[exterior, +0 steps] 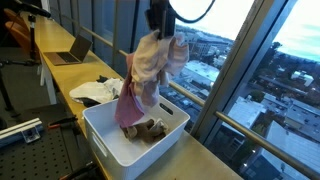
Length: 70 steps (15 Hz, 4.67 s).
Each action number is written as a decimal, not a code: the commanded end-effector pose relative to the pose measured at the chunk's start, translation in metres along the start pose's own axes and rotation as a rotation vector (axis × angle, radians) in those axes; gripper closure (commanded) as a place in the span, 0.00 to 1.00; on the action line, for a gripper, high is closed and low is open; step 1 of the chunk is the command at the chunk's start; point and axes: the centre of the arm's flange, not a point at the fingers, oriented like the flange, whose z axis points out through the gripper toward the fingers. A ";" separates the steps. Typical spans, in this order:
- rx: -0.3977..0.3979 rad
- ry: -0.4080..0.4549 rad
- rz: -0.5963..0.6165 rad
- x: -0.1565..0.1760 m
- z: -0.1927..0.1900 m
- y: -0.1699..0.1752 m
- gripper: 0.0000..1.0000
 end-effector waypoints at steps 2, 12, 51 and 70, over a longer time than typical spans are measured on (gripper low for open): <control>0.011 -0.035 -0.094 0.022 0.054 -0.006 0.53; 0.067 -0.079 -0.324 0.028 0.095 -0.161 0.00; 0.156 -0.428 -0.815 -0.034 0.387 -0.449 0.72; 0.207 -0.103 -0.816 0.011 0.116 -0.401 0.97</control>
